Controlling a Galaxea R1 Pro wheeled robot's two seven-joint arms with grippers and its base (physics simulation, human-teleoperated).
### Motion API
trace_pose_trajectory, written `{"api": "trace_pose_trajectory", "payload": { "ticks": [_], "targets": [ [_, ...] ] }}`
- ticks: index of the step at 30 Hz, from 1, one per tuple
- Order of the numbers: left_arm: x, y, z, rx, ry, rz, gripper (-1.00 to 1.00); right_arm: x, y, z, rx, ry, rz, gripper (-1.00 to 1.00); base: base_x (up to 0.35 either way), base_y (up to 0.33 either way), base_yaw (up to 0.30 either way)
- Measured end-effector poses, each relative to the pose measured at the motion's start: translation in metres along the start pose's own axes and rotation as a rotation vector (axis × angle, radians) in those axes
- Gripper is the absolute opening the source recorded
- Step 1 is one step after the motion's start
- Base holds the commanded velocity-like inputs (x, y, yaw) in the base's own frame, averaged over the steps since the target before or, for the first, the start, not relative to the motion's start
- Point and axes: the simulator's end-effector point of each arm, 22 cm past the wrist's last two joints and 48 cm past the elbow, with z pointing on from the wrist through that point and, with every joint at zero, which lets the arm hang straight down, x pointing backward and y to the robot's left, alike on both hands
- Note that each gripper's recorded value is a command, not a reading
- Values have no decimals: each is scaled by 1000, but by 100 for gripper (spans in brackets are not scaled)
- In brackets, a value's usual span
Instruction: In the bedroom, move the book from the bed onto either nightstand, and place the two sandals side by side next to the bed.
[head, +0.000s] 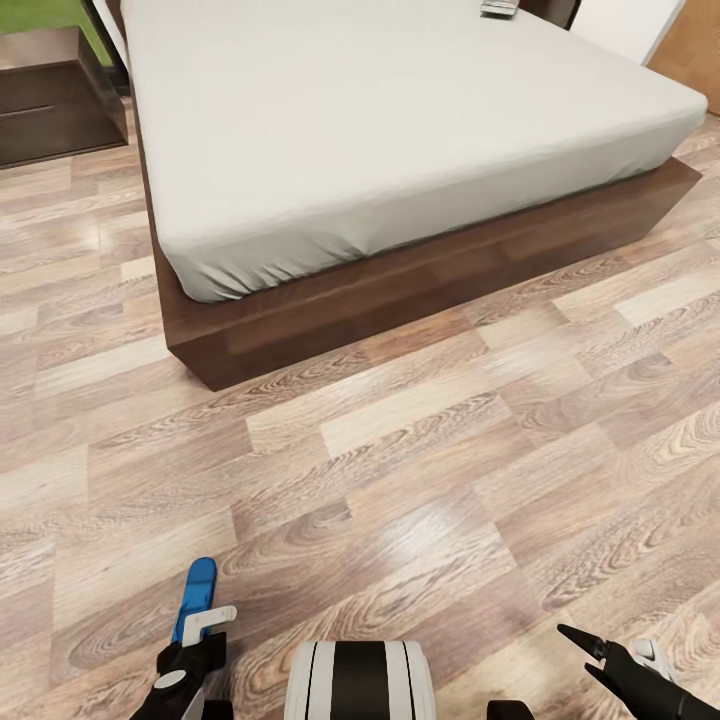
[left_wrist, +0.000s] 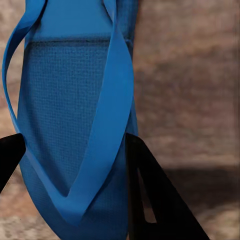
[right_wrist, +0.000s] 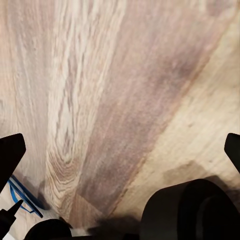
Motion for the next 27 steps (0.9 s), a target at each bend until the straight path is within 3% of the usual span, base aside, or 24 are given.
{"api": "trace_pose_trajectory", "payload": {
  "ticks": [27],
  "targets": [
    [-47,-3,-21,22,-94,-26,-100,-19,34,-16,-67,-57,-42,100,0,0,0]
  ]
}}
